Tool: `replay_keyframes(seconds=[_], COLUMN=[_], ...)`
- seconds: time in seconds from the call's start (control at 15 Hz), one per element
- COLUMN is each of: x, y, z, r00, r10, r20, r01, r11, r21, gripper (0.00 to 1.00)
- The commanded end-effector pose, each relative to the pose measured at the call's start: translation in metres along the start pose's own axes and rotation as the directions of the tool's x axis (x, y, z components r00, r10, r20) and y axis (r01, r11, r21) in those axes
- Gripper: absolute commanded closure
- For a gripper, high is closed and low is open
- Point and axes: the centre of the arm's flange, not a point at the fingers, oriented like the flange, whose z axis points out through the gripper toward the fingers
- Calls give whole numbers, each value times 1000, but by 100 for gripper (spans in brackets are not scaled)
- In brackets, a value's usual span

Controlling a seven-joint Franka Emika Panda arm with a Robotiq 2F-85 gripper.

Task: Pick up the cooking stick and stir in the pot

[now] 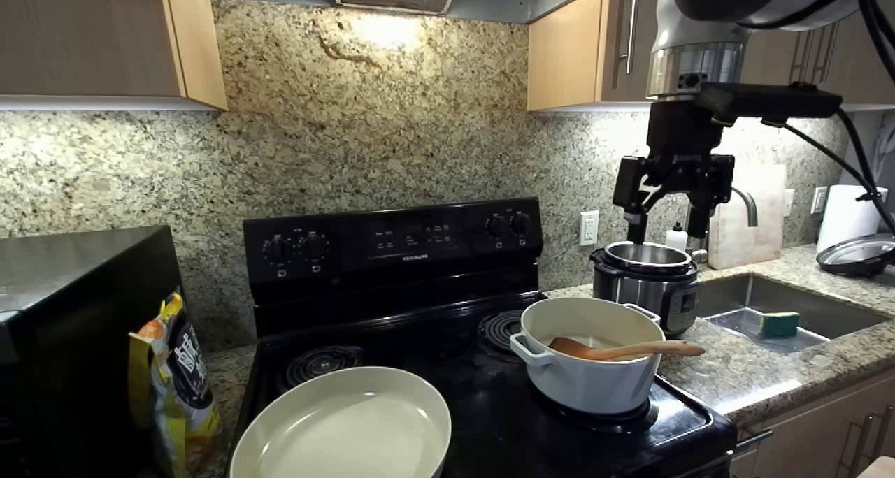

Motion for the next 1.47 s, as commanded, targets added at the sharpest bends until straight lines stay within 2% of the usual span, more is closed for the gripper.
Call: replay_keyframes(seconds=[0.0,0.07,0.33,0.67,1.07,1.4], x=[-3,-1,-1,11,25,43], y=[17,8,12,23,51,71], z=[15,7,11,32,77,121], r00=[1000,1000,1000,999,993,985], r10=[-15,5,10,22,44,-19], r20=[4,15,22,48,110,173], r01=[15,-6,-10,-23,-46,3], r11=[1000,1000,1000,1000,999,996], r21=[15,12,20,12,23,92], gripper=[0,0,0,0,0,0])
